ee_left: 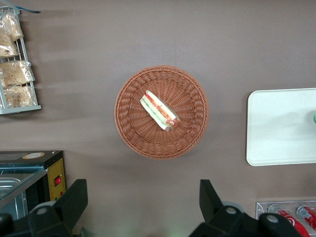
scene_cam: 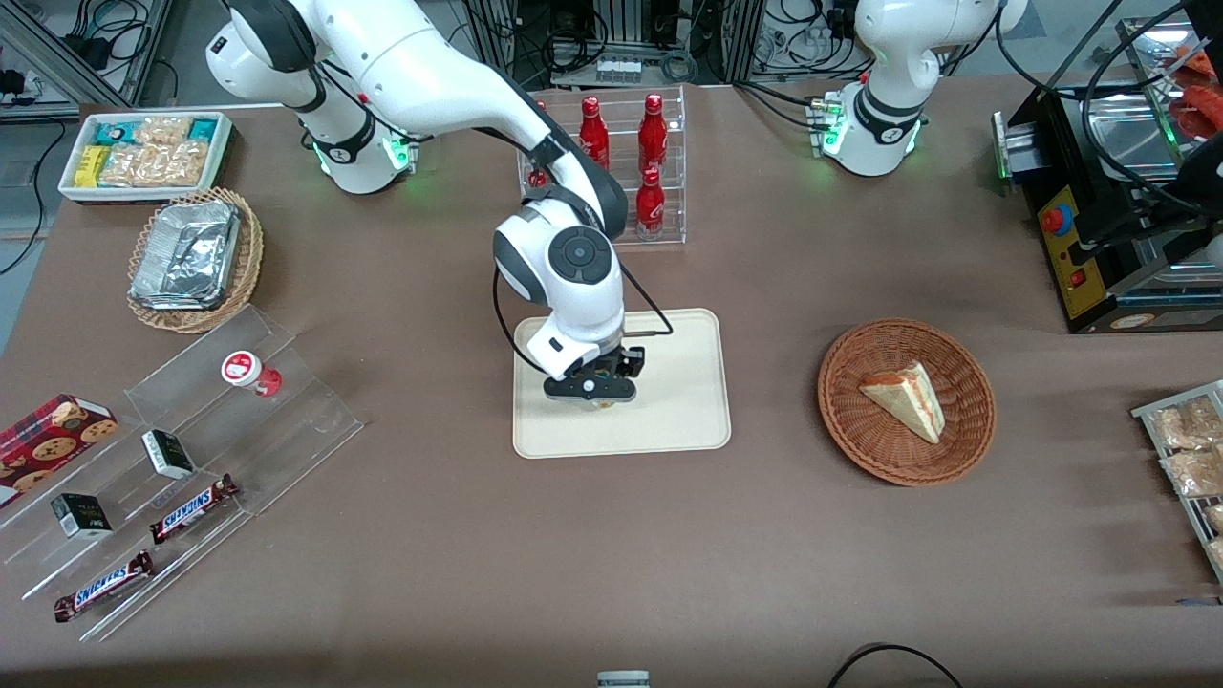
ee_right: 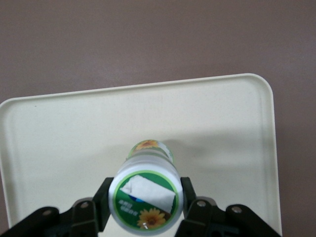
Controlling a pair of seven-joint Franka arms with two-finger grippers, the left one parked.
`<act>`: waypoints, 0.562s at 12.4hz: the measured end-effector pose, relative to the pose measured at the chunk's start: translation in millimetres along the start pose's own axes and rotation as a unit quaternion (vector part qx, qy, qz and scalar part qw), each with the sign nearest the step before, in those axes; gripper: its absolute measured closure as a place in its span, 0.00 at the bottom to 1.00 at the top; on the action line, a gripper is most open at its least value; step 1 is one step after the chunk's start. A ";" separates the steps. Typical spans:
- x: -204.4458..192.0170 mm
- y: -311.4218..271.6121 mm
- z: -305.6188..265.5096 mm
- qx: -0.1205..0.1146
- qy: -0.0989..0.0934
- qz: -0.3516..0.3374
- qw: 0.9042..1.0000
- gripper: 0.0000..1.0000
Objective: Place green gum on tray
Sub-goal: 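Lower the gum jar onto the tray and open the right gripper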
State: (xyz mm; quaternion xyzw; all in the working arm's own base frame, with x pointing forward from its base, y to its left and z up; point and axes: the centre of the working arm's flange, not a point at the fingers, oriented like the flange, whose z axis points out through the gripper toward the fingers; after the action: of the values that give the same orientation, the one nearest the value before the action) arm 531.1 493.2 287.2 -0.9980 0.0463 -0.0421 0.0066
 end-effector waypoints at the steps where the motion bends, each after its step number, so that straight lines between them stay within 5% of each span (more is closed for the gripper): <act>1: -1.9 -1.5 5.8 -0.001 -0.001 0.000 1.000 0.41; 7: -7.9 -2.1 38.5 -0.014 -0.008 -0.003 1.000 0.41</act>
State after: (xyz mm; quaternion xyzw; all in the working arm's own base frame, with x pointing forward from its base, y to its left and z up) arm 526.7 496.3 248.2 -0.9985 0.0440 -0.0332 -0.0074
